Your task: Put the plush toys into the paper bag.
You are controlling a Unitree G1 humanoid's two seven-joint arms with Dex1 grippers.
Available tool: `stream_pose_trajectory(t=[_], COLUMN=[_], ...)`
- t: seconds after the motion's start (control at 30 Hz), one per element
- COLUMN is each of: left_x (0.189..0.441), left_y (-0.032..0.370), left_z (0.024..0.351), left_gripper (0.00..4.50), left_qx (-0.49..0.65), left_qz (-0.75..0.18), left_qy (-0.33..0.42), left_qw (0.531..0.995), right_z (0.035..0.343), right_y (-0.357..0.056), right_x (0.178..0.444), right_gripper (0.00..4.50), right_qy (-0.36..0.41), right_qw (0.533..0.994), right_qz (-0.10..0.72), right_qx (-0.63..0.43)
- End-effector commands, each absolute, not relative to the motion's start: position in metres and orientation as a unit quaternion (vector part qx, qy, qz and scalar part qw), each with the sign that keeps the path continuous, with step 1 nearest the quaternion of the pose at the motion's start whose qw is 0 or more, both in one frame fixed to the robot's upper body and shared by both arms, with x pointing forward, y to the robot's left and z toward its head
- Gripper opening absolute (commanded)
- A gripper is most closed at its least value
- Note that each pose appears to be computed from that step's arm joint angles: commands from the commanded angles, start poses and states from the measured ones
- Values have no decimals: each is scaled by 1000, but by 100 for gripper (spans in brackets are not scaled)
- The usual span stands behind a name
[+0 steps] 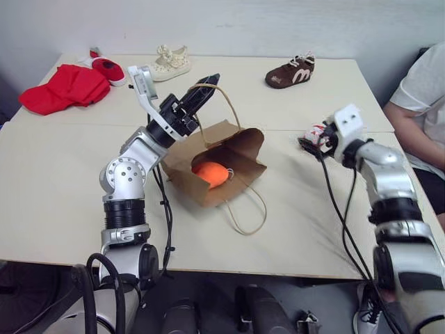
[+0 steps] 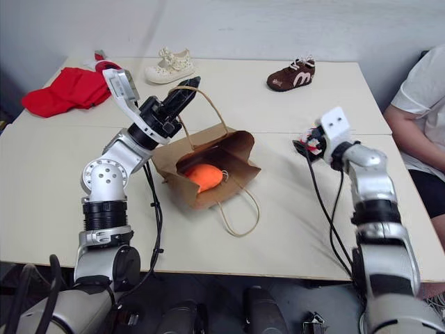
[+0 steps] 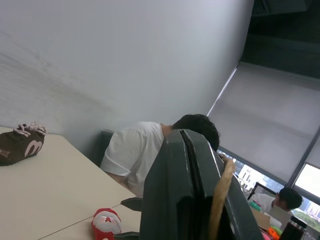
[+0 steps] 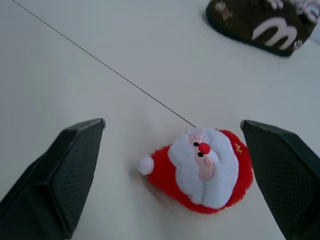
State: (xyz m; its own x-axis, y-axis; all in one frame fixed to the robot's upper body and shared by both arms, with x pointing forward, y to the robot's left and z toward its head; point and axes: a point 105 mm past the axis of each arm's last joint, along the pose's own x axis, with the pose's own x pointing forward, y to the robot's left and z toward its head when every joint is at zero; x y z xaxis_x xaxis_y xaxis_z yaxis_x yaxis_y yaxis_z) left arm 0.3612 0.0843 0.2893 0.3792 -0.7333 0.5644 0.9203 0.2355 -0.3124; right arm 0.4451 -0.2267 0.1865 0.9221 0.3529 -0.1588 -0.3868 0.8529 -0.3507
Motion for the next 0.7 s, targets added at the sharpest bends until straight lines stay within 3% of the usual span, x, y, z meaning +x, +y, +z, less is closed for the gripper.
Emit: stream_pose_trajectory(t=[0.03, 0.1, 0.47, 0.7], left_x=[354, 353, 352, 352], left_y=[82, 81, 89, 86], left_z=[299, 299, 293, 294], left_gripper=[0, 0, 0, 0], left_qx=[-294, -290, -274, -271], left_qz=[-545, -546, -542, -546], left_qy=[-171, -172, -163, -163], left_qw=[766, 767, 777, 776], right_z=[177, 172, 162, 172], right_y=[-236, -237, -262, -262], right_x=[456, 459, 455, 447], right_gripper=[430, 389, 5, 2], right_qy=[82, 99, 135, 88], right_qw=[969, 969, 962, 963], right_qz=[154, 143, 107, 163], right_qx=[-175, -175, -211, -196])
